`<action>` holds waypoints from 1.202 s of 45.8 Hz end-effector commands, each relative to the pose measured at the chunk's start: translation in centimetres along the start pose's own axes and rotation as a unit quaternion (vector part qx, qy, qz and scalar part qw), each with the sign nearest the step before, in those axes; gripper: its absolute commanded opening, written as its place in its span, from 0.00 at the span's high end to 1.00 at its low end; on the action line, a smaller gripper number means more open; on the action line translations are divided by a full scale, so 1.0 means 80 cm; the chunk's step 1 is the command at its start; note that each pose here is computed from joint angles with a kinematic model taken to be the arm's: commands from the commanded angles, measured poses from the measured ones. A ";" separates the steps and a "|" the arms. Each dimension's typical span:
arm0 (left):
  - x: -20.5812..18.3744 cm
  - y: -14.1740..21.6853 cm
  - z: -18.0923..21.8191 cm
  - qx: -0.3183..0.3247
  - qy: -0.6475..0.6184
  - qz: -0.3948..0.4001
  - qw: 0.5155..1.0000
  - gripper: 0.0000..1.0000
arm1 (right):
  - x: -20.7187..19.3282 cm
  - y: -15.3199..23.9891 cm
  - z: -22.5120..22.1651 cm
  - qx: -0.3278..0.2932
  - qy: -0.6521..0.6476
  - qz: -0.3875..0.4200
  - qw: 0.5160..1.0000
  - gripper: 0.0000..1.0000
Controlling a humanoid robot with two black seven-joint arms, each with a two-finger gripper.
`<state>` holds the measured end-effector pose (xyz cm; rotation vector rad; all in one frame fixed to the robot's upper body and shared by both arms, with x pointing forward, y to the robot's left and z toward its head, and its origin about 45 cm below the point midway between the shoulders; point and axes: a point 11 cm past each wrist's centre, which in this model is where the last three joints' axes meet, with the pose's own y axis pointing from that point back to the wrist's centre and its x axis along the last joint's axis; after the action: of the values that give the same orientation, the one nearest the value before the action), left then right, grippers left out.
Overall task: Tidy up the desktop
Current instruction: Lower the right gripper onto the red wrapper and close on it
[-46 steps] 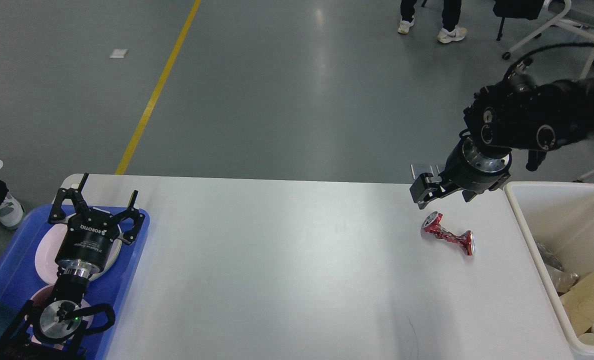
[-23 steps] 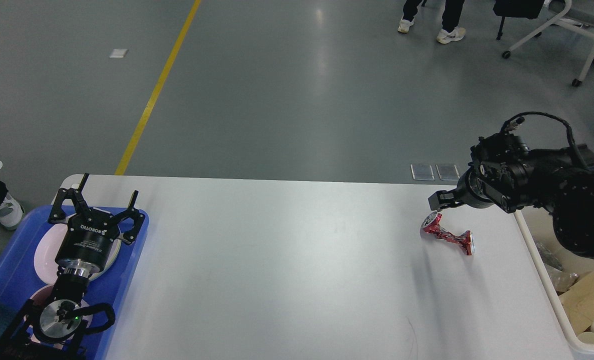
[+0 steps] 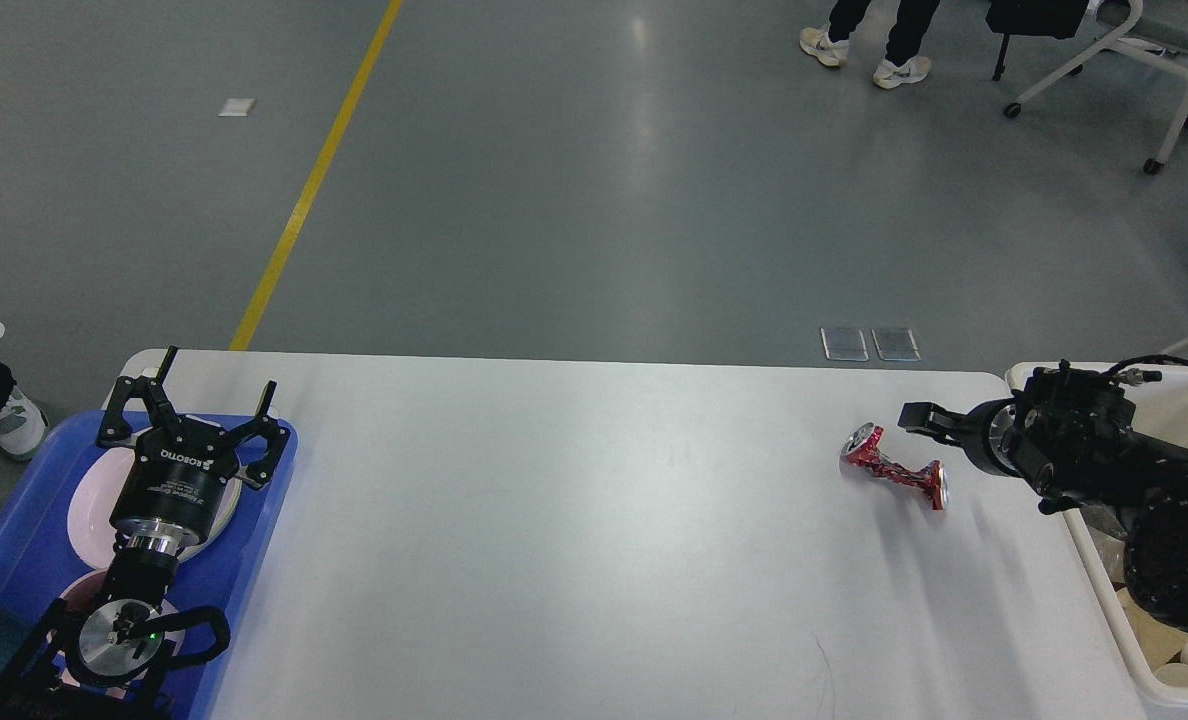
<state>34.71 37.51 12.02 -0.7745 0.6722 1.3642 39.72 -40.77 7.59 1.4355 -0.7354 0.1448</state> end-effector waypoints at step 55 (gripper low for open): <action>0.000 0.000 -0.001 0.000 0.001 0.000 1.000 0.04 | -0.040 -0.013 0.005 -0.028 -0.027 -0.008 0.999 1.00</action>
<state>34.71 37.51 12.02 -0.7749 0.6722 1.3641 37.96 -39.97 5.12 1.4215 -0.7760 0.0957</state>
